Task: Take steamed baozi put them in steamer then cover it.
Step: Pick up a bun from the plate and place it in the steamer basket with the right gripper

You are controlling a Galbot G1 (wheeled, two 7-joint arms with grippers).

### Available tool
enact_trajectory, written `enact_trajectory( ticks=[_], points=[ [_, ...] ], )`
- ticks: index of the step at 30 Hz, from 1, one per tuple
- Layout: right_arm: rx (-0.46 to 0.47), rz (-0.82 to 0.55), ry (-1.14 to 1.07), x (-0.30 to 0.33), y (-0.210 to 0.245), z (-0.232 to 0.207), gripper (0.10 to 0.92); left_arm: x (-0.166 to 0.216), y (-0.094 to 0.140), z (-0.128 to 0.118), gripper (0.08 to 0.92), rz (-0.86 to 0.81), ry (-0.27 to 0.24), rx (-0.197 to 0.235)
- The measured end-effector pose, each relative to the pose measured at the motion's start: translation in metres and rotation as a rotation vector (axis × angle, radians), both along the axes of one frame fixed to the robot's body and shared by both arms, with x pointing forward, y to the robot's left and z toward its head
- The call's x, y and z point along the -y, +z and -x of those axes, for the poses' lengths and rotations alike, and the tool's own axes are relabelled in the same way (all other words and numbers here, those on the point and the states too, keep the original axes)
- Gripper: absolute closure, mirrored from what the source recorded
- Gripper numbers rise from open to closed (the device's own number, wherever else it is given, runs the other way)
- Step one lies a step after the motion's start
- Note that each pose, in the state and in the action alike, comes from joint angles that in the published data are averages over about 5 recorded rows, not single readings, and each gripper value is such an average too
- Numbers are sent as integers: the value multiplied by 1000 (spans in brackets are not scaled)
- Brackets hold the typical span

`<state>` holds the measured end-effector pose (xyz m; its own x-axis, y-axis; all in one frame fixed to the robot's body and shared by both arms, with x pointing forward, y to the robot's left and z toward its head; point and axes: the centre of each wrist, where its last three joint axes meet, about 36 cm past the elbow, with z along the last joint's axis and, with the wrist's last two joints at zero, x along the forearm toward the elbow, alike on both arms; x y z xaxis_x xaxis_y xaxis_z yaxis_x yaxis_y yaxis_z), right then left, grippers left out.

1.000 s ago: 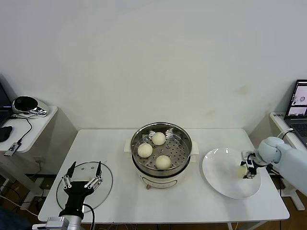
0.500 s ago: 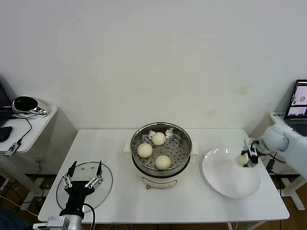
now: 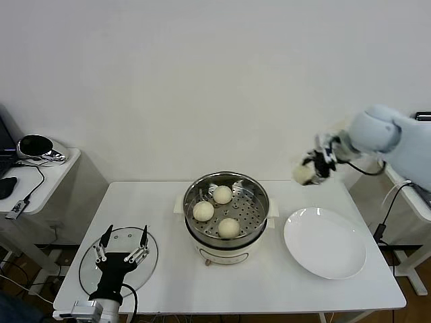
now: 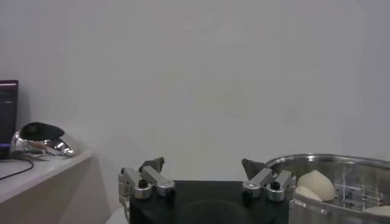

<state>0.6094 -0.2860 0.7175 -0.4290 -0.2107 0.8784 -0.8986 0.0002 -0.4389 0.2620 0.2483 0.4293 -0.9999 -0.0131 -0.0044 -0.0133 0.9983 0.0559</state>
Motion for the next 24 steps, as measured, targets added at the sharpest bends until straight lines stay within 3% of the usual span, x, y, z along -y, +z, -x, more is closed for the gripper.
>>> enact_trajectory(
  ticks=[7, 24],
  points=[
    [-40, -33, 7, -68, 2, 0, 420, -2, 1, 1, 177, -4, 8, 3],
    [-165, 26, -5, -132, -87, -8, 424, 1, 4, 1, 177, 8, 15, 15]
  ],
)
